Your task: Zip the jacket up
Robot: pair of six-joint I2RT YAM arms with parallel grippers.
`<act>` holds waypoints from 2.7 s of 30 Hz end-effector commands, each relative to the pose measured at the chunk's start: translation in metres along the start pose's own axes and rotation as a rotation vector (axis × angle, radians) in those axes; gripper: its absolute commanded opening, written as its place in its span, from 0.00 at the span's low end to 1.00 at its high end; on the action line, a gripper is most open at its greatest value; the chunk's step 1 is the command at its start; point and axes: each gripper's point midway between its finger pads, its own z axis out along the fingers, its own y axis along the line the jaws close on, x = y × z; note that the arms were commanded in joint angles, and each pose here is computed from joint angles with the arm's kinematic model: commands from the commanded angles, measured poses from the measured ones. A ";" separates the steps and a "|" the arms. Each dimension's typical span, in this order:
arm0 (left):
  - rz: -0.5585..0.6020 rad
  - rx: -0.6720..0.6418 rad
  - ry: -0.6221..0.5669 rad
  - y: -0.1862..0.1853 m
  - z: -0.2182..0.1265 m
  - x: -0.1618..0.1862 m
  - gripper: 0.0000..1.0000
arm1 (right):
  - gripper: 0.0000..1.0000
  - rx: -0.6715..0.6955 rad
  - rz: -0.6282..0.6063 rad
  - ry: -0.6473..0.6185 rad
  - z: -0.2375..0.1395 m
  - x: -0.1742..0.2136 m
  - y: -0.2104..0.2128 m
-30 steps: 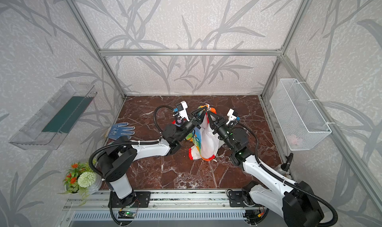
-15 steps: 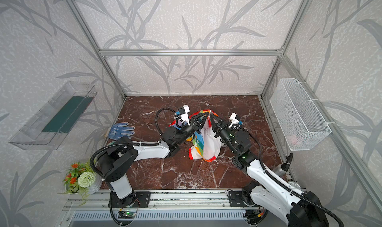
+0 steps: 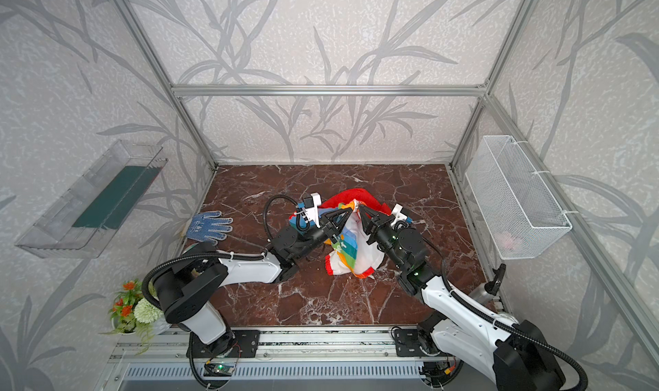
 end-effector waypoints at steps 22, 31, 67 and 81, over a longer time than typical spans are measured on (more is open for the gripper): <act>-0.106 -0.019 0.077 -0.017 -0.017 -0.005 0.80 | 0.00 0.002 0.011 -0.041 -0.012 0.004 0.000; 0.067 -0.365 0.279 0.040 -0.061 -0.040 0.82 | 0.06 0.378 0.025 -0.033 -0.043 0.020 -0.052; -0.413 -0.854 0.663 0.213 -0.115 0.013 0.79 | 0.87 1.377 -0.919 0.595 0.029 -0.073 -0.165; -0.429 -0.839 0.682 0.247 -0.089 -0.002 0.77 | 0.89 1.193 -0.421 0.284 -0.023 -0.079 -0.242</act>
